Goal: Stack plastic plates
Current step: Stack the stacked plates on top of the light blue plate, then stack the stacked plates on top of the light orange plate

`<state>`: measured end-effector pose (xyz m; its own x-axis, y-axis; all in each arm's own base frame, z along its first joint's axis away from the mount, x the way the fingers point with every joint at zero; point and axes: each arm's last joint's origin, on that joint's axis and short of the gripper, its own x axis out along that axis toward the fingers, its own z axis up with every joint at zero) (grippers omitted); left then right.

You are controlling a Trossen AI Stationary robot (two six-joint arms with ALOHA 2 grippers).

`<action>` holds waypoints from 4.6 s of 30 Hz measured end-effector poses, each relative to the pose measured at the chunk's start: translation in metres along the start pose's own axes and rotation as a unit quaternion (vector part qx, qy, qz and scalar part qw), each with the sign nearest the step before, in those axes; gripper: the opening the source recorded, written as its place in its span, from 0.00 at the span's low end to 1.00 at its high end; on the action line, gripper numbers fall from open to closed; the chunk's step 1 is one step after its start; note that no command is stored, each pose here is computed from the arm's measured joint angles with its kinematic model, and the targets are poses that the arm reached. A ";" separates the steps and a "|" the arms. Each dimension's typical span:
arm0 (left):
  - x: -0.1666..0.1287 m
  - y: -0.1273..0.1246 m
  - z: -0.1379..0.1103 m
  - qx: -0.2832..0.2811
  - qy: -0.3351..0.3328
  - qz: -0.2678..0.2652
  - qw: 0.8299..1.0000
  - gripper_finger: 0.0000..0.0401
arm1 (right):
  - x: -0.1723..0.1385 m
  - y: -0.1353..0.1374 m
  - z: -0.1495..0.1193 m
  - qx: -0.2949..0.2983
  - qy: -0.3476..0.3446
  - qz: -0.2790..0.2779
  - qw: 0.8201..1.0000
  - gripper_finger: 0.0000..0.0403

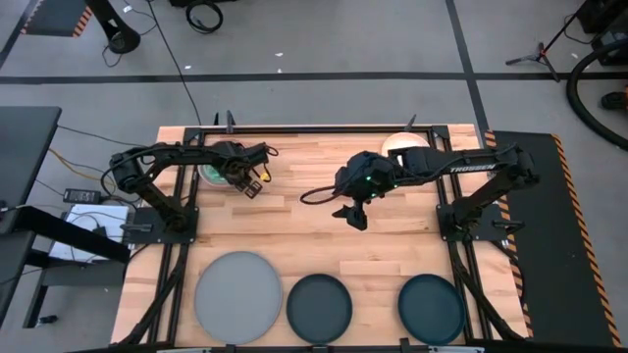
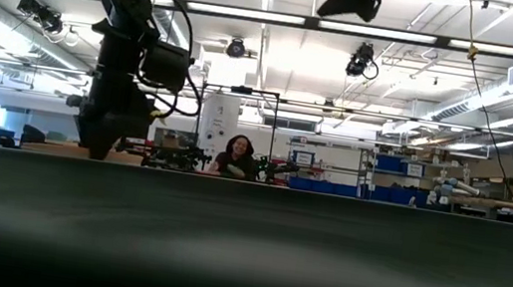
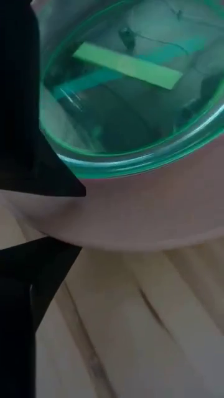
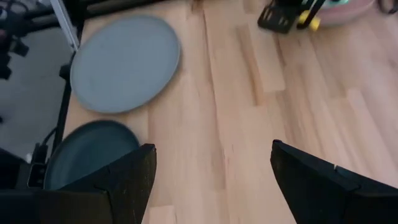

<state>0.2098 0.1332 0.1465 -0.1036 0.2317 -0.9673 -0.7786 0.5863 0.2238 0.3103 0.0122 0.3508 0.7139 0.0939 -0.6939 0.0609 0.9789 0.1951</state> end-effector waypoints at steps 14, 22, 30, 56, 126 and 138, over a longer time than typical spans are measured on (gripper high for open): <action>0.000 -0.002 0.006 0.000 -0.030 -0.011 0.999 0.26 | -0.047 -0.006 0.011 0.022 -0.064 -0.035 0.997 0.79; 0.011 -0.003 0.009 0.010 -0.034 -0.003 0.999 0.16 | -0.057 -0.009 -0.003 0.053 -0.014 -0.063 0.996 0.79; 0.007 -0.010 0.000 0.083 -0.031 0.005 0.996 0.11 | -0.058 -0.011 -0.012 0.057 0.028 -0.087 0.994 0.79; -0.046 -0.151 -0.052 0.795 -0.251 0.001 0.552 0.09 | 0.004 0.012 -0.049 -0.219 0.303 -0.099 0.922 0.75; -0.120 -0.073 -0.159 0.097 -0.297 -0.292 0.904 0.44 | 0.188 -0.186 -0.047 0.236 0.151 -0.161 0.947 0.43; -0.118 -0.071 -0.160 0.104 -0.290 -0.278 0.910 0.44 | 0.183 -0.183 -0.027 0.263 0.123 -0.107 0.951 0.44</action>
<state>0.1780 -0.0598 0.2252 0.6615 0.1901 -0.7255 -0.4710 0.8581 -0.2046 0.4113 -0.1448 0.1691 0.4656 0.0056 -0.8850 0.5725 0.7606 0.3060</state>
